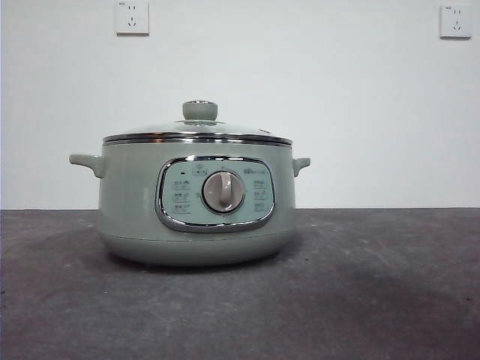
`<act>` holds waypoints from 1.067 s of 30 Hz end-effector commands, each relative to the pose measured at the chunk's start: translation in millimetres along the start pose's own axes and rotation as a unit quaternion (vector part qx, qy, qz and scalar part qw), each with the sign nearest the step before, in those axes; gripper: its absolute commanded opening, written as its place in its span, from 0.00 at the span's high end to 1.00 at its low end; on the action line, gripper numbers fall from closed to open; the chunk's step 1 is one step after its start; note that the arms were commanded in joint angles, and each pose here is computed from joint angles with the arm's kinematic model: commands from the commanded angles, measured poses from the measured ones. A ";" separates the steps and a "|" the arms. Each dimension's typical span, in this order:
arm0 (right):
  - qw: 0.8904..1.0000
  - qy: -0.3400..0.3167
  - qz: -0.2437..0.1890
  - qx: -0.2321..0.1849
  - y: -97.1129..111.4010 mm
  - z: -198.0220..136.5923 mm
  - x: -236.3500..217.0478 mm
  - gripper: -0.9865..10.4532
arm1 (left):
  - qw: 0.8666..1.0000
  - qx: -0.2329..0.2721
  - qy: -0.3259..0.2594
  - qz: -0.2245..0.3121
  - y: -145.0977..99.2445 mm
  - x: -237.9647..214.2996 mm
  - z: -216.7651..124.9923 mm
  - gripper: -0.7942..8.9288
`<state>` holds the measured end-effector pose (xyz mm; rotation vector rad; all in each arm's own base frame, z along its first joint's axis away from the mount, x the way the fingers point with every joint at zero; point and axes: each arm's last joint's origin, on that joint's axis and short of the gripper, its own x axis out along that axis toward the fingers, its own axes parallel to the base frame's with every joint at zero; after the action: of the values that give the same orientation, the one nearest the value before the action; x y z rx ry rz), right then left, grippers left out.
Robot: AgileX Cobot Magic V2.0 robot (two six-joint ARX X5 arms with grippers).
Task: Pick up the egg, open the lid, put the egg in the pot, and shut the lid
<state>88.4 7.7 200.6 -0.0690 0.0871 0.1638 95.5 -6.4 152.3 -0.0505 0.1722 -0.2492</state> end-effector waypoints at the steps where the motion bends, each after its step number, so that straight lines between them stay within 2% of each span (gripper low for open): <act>1: 1.000 0.015 0.001 0.016 1.2 -25.2 5.1 0.91 | 1.000 -0.003 0.000 0.003 0.6 0.7 -1.8 0.92; 5: 0.998 0.044 0.002 0.039 2.2 -48.5 11.0 0.91 | 1.000 -0.004 0.001 0.003 0.7 0.8 -1.9 0.92; 32: 0.998 0.042 -0.001 0.040 2.2 -48.3 11.2 0.91 | 1.000 -0.004 0.002 0.003 0.7 0.8 -2.0 0.92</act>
<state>94.6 7.9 154.3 -0.0065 0.1722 0.1570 95.7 -6.4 152.1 -0.0509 0.1752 -0.2488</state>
